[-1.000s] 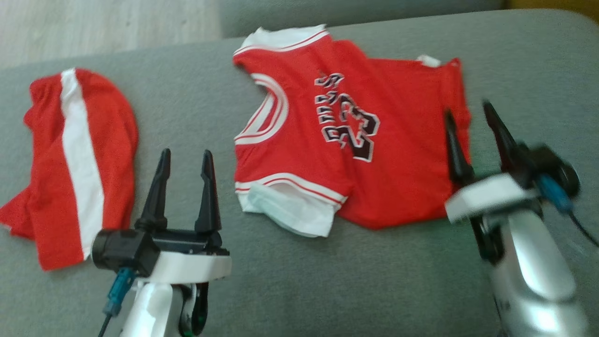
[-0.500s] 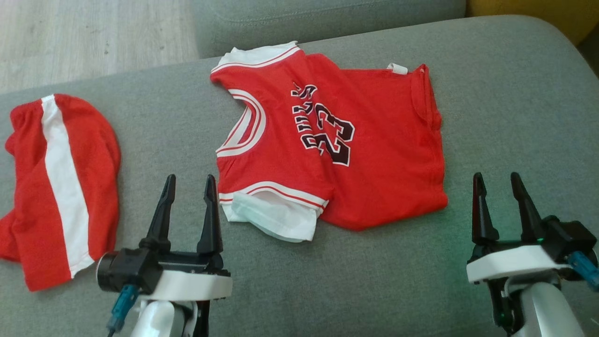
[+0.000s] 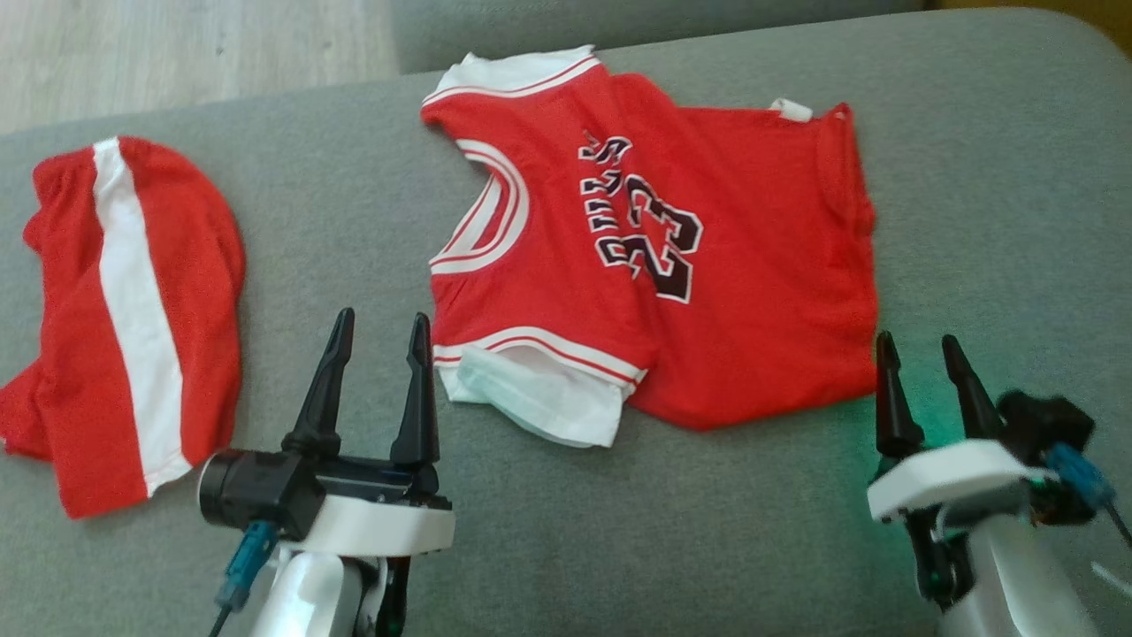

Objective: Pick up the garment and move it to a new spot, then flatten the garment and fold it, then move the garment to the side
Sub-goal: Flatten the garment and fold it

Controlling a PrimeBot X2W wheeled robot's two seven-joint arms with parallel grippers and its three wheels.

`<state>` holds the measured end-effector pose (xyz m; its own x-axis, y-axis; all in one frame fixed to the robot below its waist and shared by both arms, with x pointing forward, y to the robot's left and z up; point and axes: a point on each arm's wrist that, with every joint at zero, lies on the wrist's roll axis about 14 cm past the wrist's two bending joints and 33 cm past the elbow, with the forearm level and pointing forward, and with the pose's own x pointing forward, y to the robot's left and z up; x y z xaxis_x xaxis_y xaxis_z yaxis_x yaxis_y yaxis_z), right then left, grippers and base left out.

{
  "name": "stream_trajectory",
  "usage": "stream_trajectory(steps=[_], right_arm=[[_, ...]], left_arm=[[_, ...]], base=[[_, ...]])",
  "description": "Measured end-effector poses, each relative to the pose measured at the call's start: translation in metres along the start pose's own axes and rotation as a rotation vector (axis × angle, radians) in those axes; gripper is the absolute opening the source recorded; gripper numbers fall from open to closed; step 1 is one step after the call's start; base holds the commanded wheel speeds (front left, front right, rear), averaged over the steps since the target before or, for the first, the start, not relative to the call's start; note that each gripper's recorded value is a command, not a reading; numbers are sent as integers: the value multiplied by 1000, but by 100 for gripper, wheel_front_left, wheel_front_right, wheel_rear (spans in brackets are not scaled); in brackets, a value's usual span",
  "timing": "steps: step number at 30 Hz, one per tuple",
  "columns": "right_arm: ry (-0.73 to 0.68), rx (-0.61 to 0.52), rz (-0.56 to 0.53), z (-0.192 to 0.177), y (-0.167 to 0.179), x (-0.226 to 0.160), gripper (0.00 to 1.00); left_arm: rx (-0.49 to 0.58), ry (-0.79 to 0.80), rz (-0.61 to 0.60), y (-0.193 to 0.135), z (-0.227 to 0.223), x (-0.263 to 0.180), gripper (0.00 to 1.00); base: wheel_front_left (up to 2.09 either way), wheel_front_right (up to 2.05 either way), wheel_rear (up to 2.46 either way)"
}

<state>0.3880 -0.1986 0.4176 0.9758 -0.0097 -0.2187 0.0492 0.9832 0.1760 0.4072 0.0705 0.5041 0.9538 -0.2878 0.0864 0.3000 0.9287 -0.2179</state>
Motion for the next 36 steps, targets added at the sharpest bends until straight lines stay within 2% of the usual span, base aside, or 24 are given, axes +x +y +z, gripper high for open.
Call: stream_trajectory(steps=[8, 11, 12, 13, 14, 17, 23, 29, 33, 34, 35, 36], right_arm=[[241, 41, 10, -51, 10, 22, 100], [269, 44, 27, -55, 16, 30, 100], [272, 45, 35, -55, 19, 34, 74], [271, 40, 45, -53, 22, 37, 5], [263, 35, 51, -50, 24, 40, 0], [226, 11, 35, -44, 20, 43, 0], [145, -75, -62, -12, -21, 52, 0], [30, -206, -187, 57, -79, 73, 0], [8, -257, -241, 80, -101, 80, 0], [11, -266, -252, 82, -106, 82, 37], [11, -279, -257, 85, -108, 83, 100], [11, -289, -261, 87, -109, 85, 100]], left_arm=[[4, 18, 41, 15, -6, -3, 100], [9, 10, 48, 18, -3, -2, 100], [10, 11, 50, 18, -3, -2, 100], [10, 11, 52, 19, -3, -3, 100], [10, 11, 53, 19, -3, -3, 100], [11, 10, 51, 18, -3, -3, 100], [10, 3, 41, 15, -1, -1, 100], [10, 4, 44, 16, -1, -2, 100], [10, 8, 53, 19, -2, -2, 100], [10, 8, 55, 20, -2, -1, 100], [10, 6, 56, 21, -2, -1, 100], [11, 4, 59, 22, -1, -1, 100]], base=[[0, 0, 0], [0, 0, 0], [0, 0, 0], [0, 0, 0], [0, 0, 0], [0, 0, 0], [0, 0, 0], [0, 0, 0], [0, 0, 0], [0, 0, 0], [0, 0, 0], [0, 0, 0]])
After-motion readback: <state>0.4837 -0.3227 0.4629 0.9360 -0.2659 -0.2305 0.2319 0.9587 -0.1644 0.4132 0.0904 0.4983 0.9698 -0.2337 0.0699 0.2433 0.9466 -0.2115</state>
